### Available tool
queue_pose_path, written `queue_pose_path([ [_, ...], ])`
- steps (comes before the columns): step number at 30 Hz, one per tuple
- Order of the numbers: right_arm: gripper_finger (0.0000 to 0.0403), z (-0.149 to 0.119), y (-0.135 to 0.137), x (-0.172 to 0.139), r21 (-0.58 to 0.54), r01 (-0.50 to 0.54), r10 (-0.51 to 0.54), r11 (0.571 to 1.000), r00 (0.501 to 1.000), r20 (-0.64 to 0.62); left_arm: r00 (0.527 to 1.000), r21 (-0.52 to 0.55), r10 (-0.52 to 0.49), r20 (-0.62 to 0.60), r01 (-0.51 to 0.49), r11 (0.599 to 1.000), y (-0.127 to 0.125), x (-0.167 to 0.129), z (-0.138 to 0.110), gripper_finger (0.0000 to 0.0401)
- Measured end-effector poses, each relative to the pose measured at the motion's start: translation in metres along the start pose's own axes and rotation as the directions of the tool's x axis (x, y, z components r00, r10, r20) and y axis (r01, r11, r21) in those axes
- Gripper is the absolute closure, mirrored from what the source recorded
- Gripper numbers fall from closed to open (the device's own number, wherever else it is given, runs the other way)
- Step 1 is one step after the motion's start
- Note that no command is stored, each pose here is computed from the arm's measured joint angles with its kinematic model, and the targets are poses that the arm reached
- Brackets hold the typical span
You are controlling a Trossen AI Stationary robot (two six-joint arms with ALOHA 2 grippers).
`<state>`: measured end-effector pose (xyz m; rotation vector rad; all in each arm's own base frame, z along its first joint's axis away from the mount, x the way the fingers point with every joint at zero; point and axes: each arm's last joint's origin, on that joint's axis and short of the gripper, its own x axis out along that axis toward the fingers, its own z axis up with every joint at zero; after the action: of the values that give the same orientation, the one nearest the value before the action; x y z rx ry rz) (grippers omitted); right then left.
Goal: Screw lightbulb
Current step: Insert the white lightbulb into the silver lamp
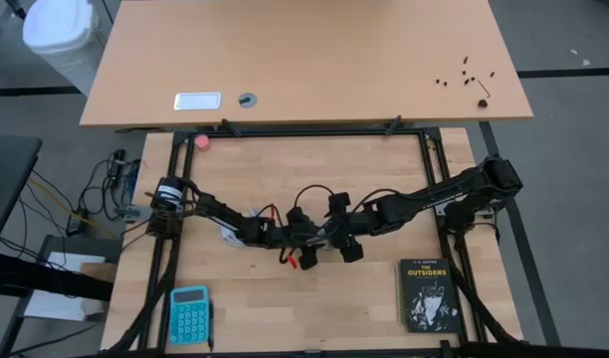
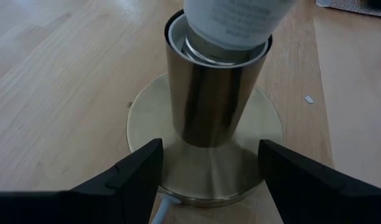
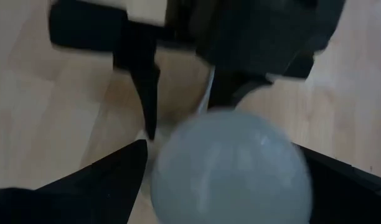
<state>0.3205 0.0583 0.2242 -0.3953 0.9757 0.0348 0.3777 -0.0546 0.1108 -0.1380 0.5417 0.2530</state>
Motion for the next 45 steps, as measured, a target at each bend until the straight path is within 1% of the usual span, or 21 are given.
queue_pose_path([
  [5,0.0037,-0.001,-0.002,0.005,-0.009,0.003,-0.003,1.0,1.0,-0.01,1.0,-0.001,0.001,-0.001,-0.001,1.0,0.0,0.0,0.0,0.013],
  [10,0.0056,0.0,-0.001,0.008,-0.03,-0.01,0.01,1.0,1.0,-0.006,1.0,-0.001,0.0,0.0,0.0,1.0,0.0,0.0,0.0,0.013],
  [12,0.0068,0.0,-0.002,0.008,-0.021,-0.036,0.036,0.999,0.999,0.003,1.0,-0.002,-0.001,0.002,0.001,1.0,0.0,0.0,0.001,0.013],
  [14,0.0081,0.0,-0.005,0.007,0.005,-0.069,0.069,0.998,0.998,-0.004,1.0,0.0,0.0,-0.001,0.0,1.0,0.0,0.0,0.0,0.013],
  [16,0.0093,0.004,-0.01,0.005,0.034,-0.09,0.089,0.995,0.996,0.014,1.0,0.0,0.0,-0.001,0.0,1.0,0.0,0.0,0.0,0.013],
  [20,0.0107,0.006,-0.018,0.003,0.051,-0.092,0.092,0.994,0.996,0.005,1.0,0.0,0.0,-0.001,0.0,1.0,0.0,0.0,0.0,0.013],
  [23,0.0109,0.006,-0.022,0.003,0.058,-0.088,0.088,0.994,0.996,0.003,1.0,0.0,0.0,-0.001,0.0,1.0,0.0,0.0,0.0,0.013],
  [27,0.0109,0.004,-0.025,0.006,0.07,-0.109,0.11,0.992,0.994,-0.011,1.0,0.0,0.001,-0.002,-0.001,1.0,0.0,0.0,0.0,0.013],
  [35,0.011,0.003,-0.025,0.006,0.073,-0.13,0.131,0.989,0.991,-0.009,1.0,0.0,0.0,-0.002,0.0,1.0,0.0,0.0,0.0,0.013],
  [41,0.011,-0.001,-0.035,0.008,0.11,-0.191,0.192,0.975,0.981,-0.002,1.0,0.0,-0.001,-0.001,0.001,1.0,0.0,0.0,0.0,0.013],
  [45,0.011,-0.002,-0.038,0.009,0.118,-0.194,0.197,0.974,0.98,-0.007,1.0,-0.002,-0.001,0.001,0.001,1.0,0.0,0.0,0.001,0.013],
])
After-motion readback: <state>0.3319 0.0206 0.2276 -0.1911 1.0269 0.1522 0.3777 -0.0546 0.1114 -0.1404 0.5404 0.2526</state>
